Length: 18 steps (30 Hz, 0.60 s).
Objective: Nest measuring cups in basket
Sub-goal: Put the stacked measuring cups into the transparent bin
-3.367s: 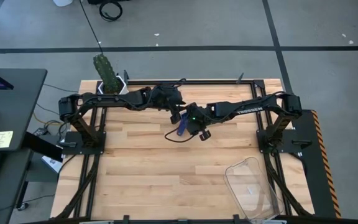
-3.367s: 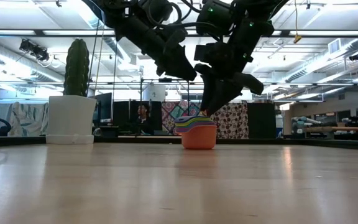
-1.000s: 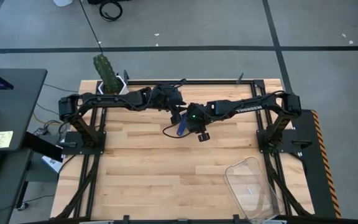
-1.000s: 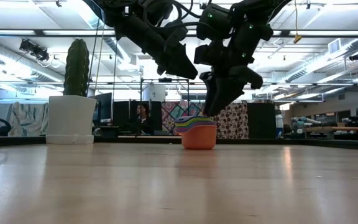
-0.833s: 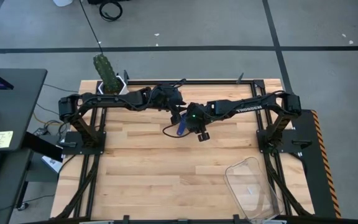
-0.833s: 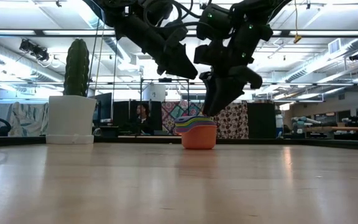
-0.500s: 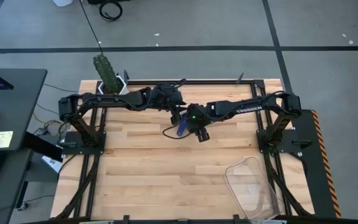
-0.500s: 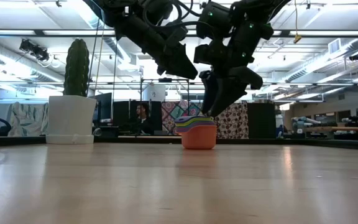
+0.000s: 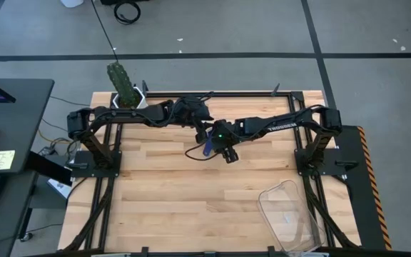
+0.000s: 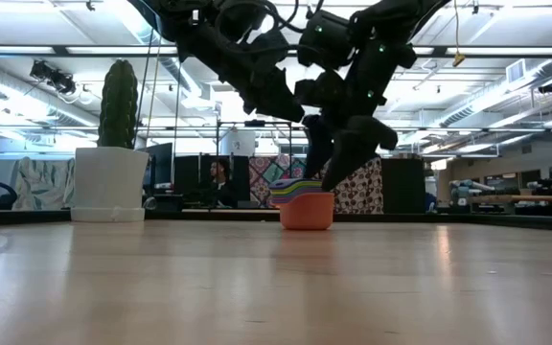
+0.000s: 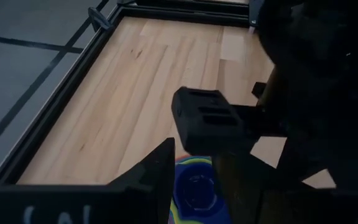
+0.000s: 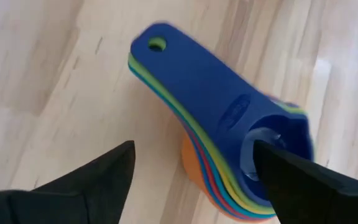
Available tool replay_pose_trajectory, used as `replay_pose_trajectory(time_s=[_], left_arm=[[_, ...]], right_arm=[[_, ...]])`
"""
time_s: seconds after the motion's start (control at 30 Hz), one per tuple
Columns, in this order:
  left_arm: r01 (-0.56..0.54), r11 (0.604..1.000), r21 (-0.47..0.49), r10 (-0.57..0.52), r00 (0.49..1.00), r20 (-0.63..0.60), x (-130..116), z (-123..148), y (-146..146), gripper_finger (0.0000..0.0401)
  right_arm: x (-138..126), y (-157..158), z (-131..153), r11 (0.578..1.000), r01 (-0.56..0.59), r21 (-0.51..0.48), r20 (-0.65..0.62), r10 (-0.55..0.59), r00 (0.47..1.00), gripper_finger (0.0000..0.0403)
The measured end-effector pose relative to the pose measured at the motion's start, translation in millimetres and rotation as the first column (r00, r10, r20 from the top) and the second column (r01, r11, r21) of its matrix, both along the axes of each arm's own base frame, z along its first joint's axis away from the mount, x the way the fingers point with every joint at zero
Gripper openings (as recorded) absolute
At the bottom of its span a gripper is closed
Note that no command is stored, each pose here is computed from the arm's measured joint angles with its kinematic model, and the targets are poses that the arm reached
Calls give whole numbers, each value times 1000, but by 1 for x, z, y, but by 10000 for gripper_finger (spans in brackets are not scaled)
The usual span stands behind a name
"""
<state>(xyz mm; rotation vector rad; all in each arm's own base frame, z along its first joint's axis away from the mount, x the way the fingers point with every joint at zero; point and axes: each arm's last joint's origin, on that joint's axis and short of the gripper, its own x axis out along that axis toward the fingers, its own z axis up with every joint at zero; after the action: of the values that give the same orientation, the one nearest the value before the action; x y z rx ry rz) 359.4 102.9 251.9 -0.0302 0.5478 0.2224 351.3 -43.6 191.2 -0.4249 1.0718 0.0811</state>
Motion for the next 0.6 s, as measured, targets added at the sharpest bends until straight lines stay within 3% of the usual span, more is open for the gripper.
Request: replay_pose_trajectory(time_s=[0.6], left_arm=[[14, 1000, 27, -14, 1000, -13, 0, -1, 0, 121]], right_arm=[[-2, -4, -7, 1000, -2, 9, -5, 2, 1000, 335]])
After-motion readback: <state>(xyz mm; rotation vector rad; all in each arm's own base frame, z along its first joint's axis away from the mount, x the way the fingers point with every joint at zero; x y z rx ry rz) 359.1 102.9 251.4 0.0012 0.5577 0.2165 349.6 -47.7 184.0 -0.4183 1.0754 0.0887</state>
